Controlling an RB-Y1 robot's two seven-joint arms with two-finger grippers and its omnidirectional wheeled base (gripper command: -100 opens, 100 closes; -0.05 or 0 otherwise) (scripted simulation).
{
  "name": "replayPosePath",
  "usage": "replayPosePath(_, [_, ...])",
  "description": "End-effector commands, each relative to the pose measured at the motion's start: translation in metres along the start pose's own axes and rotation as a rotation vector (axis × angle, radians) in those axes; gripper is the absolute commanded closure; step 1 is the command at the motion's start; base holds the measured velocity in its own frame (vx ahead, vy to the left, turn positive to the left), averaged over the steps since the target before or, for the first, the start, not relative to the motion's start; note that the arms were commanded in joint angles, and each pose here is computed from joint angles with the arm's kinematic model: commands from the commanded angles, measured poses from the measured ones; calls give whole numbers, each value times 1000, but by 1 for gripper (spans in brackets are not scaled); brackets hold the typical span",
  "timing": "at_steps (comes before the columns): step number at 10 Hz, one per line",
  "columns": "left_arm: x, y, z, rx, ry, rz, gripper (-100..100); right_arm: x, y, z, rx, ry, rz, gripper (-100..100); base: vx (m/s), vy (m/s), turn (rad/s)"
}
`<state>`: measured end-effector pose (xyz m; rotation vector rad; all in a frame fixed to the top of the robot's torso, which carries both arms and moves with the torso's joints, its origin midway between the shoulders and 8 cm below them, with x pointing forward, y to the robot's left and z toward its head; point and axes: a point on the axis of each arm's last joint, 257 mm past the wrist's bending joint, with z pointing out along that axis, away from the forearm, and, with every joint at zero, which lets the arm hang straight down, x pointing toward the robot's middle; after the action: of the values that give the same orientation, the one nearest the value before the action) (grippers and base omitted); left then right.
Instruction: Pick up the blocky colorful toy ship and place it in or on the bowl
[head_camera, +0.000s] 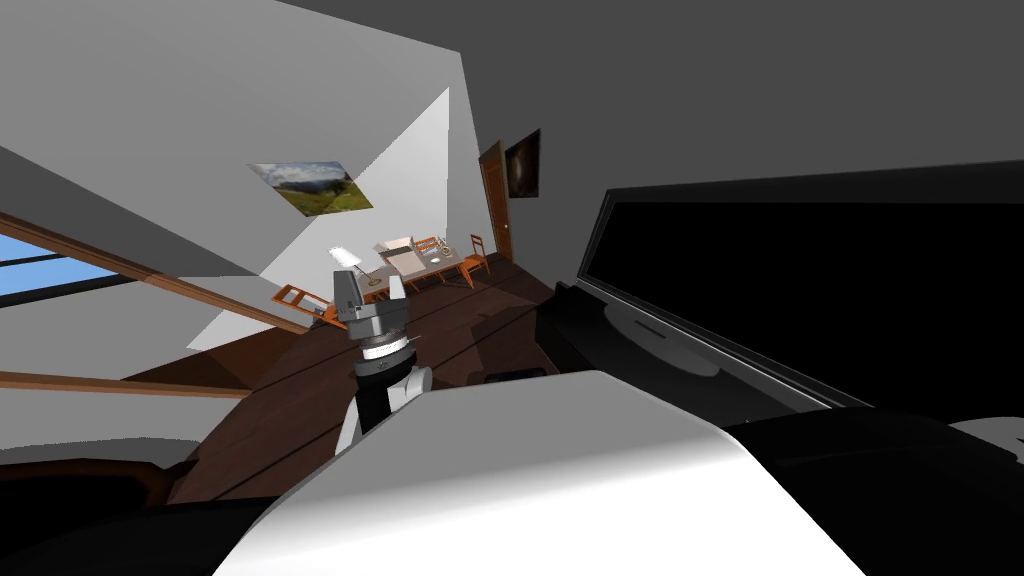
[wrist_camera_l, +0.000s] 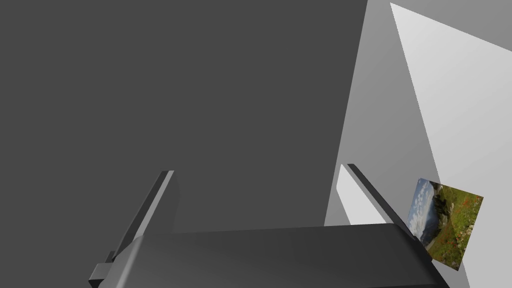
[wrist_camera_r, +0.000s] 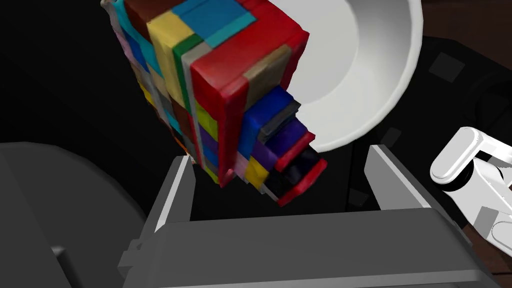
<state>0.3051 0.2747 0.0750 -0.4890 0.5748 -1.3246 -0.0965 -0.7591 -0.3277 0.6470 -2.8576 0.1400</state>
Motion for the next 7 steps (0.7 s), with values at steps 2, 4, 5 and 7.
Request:
replayPosePath(2, [0,0,0,0,0,0,0,-6,22,19,-28,-39,0,-100,5,-23,106])
replayPosePath(4, [0,0,0,0,0,0,0,12,30,18,-38,-16,14,-100,14,-44,76])
replayPosePath(5, [0,0,0,0,0,0,0,-2,48,34,-57,-67,13,-100,14,-51,180])
replayPosePath(7, [0,0,0,0,0,0,0,25,60,32,-71,-31,34,-100,15,-37,93])
